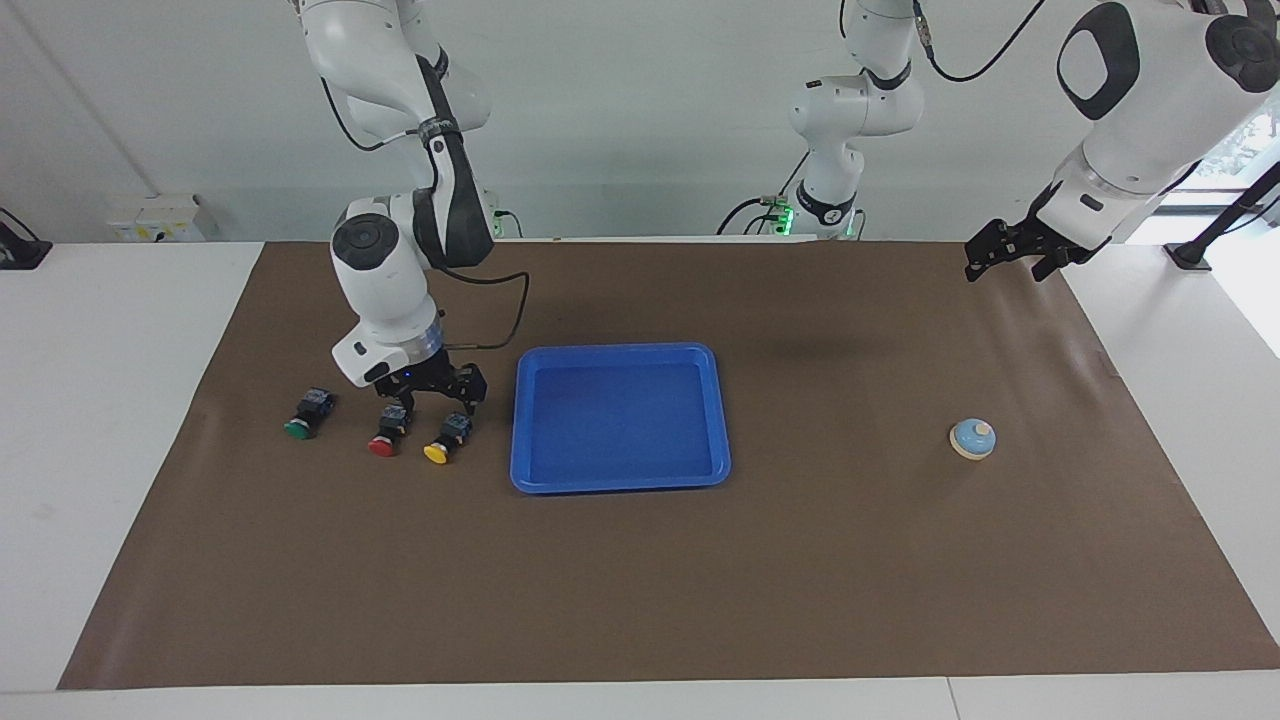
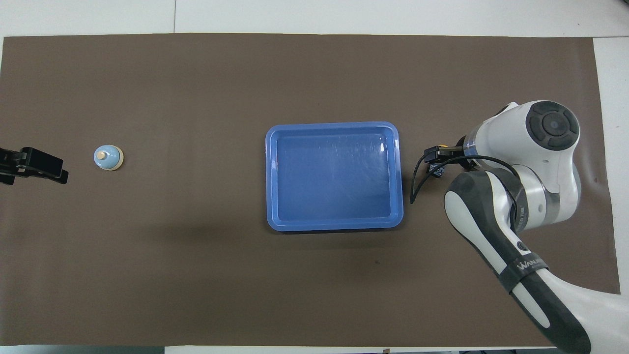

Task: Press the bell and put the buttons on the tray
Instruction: 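Reach the right gripper to the yellow button and grasp it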

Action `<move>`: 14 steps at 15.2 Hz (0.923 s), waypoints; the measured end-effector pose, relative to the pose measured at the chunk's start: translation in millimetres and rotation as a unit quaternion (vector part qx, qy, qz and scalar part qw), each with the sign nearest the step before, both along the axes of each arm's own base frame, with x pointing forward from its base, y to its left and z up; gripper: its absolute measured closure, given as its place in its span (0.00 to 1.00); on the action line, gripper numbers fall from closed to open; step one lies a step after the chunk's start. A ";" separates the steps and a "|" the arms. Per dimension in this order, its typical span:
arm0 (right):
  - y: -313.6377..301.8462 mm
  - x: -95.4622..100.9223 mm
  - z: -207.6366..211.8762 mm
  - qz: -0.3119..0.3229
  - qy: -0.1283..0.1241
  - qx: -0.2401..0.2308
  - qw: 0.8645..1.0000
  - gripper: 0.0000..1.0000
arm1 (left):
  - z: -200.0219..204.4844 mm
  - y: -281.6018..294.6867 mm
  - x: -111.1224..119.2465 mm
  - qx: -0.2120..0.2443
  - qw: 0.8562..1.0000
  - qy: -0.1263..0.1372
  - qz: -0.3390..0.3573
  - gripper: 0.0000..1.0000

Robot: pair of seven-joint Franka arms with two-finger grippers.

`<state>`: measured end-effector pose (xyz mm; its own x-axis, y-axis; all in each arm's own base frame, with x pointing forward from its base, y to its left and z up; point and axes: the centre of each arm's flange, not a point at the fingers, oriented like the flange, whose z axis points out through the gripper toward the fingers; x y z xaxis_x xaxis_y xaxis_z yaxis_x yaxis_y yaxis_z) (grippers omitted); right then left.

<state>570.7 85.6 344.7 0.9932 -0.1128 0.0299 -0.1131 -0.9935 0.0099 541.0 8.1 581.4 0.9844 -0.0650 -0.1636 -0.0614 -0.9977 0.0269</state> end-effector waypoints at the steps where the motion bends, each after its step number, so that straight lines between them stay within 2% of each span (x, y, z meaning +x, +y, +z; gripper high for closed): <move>1: 0.1 0.7 -8.3 -0.005 0.003 -0.001 1.000 0.00 | 0.2 -0.1 0.1 0.000 1.000 -0.001 0.000 0.00; 3: 0.2 1.6 -22.7 -0.012 0.011 -0.001 1.000 0.00 | 2.3 -0.6 0.3 0.000 1.000 -0.003 0.000 0.00; 6: 0.7 5.4 -44.9 -0.025 0.005 -0.003 1.000 0.00 | 8.7 -3.2 0.7 -0.001 1.000 -0.009 -0.003 0.00; 10: 0.9 5.8 -61.4 -0.030 0.012 -0.004 0.999 0.03 | 8.8 -10.5 0.6 -0.001 1.000 -0.009 -0.004 0.00; 11: 0.9 5.9 -61.3 -0.030 0.012 -0.004 0.999 0.11 | 8.8 -11.0 0.6 0.000 1.000 -0.009 0.000 0.00; 14: 3.0 6.2 -59.8 -0.028 0.012 -0.004 1.000 0.44 | 8.4 -14.8 0.6 0.001 1.000 -0.008 0.000 0.00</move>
